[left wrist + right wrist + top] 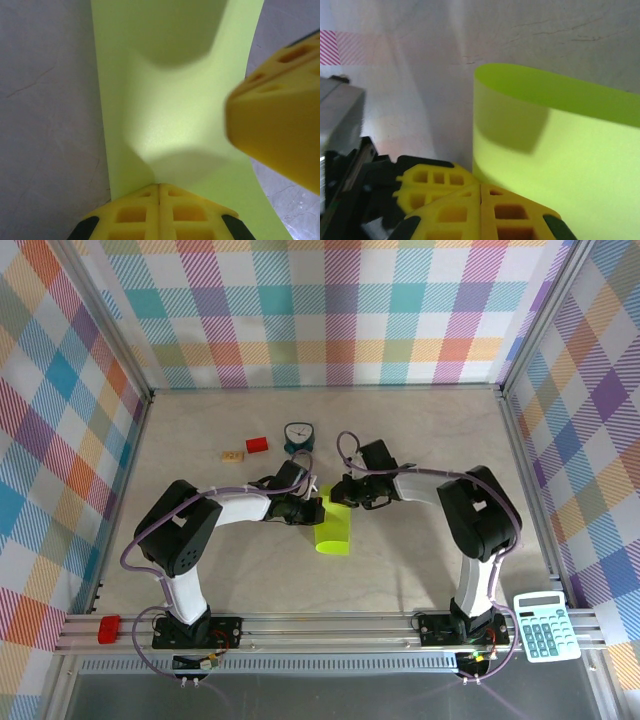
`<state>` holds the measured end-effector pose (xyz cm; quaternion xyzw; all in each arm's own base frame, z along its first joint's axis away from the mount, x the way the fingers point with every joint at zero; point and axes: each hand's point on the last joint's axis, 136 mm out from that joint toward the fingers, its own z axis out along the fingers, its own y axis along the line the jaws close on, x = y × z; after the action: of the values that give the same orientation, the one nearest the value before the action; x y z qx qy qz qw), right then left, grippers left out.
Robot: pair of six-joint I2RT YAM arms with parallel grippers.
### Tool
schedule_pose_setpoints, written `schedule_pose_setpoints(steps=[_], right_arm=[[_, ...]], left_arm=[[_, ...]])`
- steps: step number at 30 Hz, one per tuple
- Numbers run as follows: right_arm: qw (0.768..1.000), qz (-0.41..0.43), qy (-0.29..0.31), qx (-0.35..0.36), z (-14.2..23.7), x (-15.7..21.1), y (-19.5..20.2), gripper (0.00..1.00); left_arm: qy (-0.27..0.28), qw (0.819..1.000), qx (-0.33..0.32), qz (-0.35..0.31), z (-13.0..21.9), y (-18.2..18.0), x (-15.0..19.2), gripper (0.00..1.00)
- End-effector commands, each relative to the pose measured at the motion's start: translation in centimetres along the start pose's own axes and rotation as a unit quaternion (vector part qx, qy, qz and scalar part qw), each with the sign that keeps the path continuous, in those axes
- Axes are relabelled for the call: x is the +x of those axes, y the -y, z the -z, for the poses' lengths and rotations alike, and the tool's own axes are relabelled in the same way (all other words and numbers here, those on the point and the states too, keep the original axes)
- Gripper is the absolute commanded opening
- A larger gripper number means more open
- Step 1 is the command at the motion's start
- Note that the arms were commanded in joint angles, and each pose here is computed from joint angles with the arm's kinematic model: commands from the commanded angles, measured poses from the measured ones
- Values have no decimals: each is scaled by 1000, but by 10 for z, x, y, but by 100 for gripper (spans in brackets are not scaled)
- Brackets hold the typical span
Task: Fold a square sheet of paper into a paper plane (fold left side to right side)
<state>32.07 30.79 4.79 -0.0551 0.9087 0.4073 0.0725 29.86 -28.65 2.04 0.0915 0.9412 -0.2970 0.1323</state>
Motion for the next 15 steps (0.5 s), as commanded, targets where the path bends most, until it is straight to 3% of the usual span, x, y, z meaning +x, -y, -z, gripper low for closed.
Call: schedule_pose_setpoints(steps=[1,15], right_arm=[[1000,8,-8,-21,-8,-4,-11,0],[996,-31,-49,74,-31,16,43,0]], left_arm=[[-38,999,-32,23,-9,-23,27,4],[-47,998,-23,22,-8,-20,32,4]])
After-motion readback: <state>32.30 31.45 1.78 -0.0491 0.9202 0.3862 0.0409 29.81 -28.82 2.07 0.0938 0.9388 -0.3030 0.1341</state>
